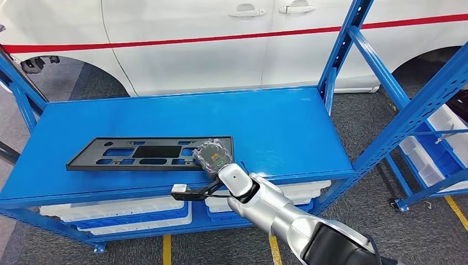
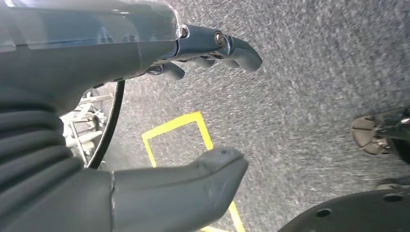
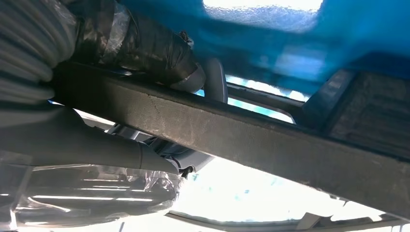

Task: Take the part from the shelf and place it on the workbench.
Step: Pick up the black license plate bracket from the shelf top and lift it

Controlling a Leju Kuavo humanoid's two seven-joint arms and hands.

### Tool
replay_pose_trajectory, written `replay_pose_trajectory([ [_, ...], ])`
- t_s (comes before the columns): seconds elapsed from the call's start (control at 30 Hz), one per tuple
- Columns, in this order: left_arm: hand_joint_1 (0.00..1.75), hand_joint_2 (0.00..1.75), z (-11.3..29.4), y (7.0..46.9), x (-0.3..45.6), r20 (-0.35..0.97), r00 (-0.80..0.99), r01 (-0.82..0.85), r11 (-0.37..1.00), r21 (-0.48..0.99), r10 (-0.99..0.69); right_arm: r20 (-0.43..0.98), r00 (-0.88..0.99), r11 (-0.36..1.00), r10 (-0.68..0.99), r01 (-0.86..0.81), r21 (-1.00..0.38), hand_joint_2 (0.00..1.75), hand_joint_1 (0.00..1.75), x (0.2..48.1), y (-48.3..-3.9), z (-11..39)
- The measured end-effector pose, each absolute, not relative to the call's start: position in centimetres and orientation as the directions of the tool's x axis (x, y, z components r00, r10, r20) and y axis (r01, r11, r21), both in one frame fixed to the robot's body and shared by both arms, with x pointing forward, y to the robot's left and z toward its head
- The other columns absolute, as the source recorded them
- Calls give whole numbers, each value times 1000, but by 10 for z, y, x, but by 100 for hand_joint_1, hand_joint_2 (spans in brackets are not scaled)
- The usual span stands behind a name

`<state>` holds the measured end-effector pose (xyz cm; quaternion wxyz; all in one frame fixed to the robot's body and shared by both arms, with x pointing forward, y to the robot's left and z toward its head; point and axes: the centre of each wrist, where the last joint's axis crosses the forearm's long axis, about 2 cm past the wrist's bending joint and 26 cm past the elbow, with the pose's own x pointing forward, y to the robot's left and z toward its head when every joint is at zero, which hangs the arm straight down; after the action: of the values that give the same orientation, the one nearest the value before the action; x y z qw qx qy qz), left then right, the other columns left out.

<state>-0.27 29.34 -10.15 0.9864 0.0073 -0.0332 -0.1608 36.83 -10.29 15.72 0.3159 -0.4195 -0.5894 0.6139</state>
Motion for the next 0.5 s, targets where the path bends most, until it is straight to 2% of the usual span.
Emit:
replay_pose_trajectory([
  [0.2, 0, 175, -97, 295, -5, 49, 949, 309, 950, 34, -311, -128, -482, -53, 867, 167, -985, 175, 175, 362, -112, 161],
  [0.5, 0, 175, -92, 303, -8, 31, 949, 310, 947, 90, -313, -317, -451, -65, 834, 491, -869, 175, 175, 365, -146, 209],
])
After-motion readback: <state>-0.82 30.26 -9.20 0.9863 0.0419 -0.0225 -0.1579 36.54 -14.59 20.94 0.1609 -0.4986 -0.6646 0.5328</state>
